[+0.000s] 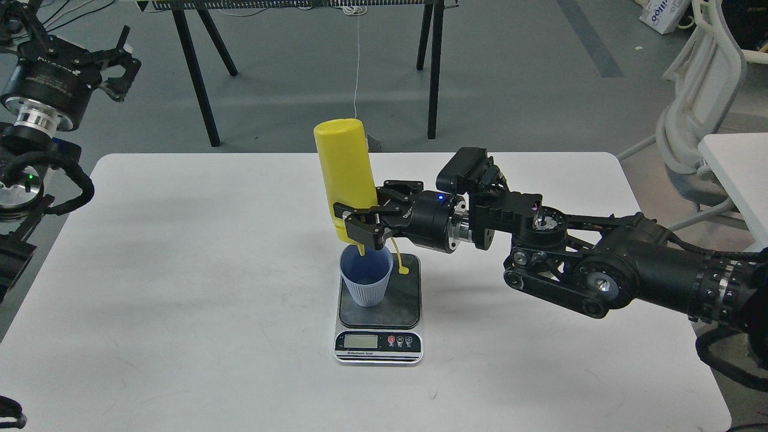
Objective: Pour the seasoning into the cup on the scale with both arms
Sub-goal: 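Hold the inverted bottle over the cup to squeeze out sauce, then lift the bottle away from the cup and turn it upright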
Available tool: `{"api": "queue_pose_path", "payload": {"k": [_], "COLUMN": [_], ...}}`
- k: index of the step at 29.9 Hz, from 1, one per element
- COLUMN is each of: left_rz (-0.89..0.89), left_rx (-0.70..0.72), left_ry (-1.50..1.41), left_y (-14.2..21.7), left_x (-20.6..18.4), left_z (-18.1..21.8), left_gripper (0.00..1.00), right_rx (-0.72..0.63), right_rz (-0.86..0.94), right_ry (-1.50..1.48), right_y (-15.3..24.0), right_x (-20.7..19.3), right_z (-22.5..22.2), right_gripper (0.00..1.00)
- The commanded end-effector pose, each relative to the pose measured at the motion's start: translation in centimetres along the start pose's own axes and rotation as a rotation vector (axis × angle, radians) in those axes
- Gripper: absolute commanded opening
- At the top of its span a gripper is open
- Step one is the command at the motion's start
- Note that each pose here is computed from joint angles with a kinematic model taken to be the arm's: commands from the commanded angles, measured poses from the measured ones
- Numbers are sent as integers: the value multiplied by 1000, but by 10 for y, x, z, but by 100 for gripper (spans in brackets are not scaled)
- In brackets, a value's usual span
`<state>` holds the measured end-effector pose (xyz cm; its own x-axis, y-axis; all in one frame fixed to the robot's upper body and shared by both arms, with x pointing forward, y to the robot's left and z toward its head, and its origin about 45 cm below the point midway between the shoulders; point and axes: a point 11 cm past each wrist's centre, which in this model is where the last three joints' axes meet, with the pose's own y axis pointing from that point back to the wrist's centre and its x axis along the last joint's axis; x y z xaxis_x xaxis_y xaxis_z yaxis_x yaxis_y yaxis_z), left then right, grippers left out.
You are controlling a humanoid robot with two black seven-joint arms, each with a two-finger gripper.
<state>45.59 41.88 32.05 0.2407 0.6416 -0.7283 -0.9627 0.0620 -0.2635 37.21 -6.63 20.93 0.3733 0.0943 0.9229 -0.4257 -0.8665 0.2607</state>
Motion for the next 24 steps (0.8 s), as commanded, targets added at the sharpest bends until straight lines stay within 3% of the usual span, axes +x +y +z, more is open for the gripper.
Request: {"api": "queue_pose_path", "payload": {"k": [1,14,24], "left_rz": [-8,-38,-36], "left_rx": [-4,-12,-5], "left_ry": [2,-1,-8], "left_y": [-1,-9,-7], "left_x": [-3,-14,-12], "left_z": [1,8,7], "left_gripper": [100,100,100], "right_rx": [-29,-120,-143], "right_rz": [46,335,555], "right_ry": [-37,-674,-1171], "right_y": [9,120,187], "right_x": [15,91,84], "right_z": [11,54,94], "right_gripper": [28,28,28]}}
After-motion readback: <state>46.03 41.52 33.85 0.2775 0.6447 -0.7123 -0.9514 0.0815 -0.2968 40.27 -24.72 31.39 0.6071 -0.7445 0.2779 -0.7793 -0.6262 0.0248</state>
